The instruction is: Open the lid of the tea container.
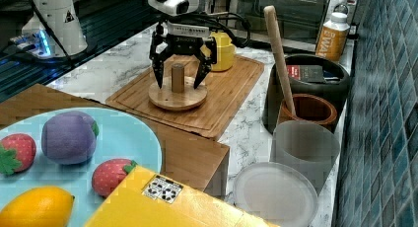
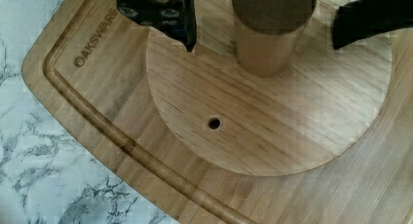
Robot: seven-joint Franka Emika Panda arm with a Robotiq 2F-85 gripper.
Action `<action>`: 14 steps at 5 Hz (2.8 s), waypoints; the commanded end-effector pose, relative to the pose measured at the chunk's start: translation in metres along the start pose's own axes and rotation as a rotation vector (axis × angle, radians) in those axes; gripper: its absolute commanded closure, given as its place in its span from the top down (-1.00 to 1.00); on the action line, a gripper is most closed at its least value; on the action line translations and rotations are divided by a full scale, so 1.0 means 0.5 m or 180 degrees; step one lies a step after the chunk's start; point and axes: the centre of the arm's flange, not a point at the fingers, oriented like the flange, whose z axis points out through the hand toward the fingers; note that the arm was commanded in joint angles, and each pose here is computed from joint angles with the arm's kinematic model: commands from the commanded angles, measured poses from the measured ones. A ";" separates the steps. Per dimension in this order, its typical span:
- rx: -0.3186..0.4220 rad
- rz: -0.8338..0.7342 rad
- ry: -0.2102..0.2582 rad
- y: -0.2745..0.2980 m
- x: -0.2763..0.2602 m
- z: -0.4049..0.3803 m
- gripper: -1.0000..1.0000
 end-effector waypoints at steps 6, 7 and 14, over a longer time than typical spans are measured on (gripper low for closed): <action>0.0149 0.0008 0.0083 -0.011 -0.004 -0.055 -1.00; 0.0325 -0.0148 0.0406 -0.043 -0.021 -0.179 -1.00; 0.1040 -0.1066 0.0860 -0.119 -0.181 -0.660 -1.00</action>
